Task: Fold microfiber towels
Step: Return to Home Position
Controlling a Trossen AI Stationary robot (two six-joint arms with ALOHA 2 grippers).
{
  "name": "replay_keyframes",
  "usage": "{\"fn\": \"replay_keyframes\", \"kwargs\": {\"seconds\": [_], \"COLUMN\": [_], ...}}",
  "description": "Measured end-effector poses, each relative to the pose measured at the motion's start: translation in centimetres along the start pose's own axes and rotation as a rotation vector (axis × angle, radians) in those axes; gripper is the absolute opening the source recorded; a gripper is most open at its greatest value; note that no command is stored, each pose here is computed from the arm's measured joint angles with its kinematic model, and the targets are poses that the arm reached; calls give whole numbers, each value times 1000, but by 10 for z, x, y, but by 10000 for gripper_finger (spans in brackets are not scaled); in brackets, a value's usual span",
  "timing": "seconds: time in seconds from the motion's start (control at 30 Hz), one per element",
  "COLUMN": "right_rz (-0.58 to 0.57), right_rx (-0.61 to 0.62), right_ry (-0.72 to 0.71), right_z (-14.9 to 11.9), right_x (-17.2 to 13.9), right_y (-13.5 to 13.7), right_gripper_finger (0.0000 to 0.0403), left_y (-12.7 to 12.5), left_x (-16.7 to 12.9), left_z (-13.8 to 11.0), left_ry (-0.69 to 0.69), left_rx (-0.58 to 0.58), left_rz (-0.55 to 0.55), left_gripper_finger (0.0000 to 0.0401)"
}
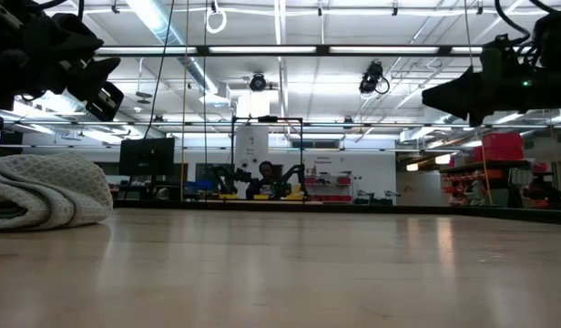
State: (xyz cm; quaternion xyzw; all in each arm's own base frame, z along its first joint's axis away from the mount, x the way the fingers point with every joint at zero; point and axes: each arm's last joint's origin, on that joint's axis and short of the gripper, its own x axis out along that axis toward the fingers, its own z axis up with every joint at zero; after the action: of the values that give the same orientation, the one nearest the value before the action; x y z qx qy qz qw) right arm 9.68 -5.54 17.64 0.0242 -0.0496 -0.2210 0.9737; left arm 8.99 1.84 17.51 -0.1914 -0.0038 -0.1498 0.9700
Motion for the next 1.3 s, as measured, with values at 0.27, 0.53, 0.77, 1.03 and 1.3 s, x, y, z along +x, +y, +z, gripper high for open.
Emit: {"fn": "replay_keyframes", "kwargs": {"seconds": [0.27,0.53,0.77,1.03,1.3], "right_rz": [124,49,0,61,-64], "right_rx": [55,-41,46,-31,-67], "right_ry": [-37,-82,95,83,95], "right_z": [6,8,-9,-10,-20], "right_x": [-11,-17,-9,9,29], "right_y": [-11,-11,-10,15,26], "right_gripper_finger": [134,161,189,219,251], "left_y": [-6,-4,2,7,4], "left_x": [-1,-2,-2,-3,-3], "left_z": [2,8,11,11,12], "left_ry": [54,-38,-133,-204,-187], "left_rx": [-31,-4,13,21,18], "left_rz": [-192,-89,94,238,156], "left_gripper_finger": [128,128,128,128,128]}}
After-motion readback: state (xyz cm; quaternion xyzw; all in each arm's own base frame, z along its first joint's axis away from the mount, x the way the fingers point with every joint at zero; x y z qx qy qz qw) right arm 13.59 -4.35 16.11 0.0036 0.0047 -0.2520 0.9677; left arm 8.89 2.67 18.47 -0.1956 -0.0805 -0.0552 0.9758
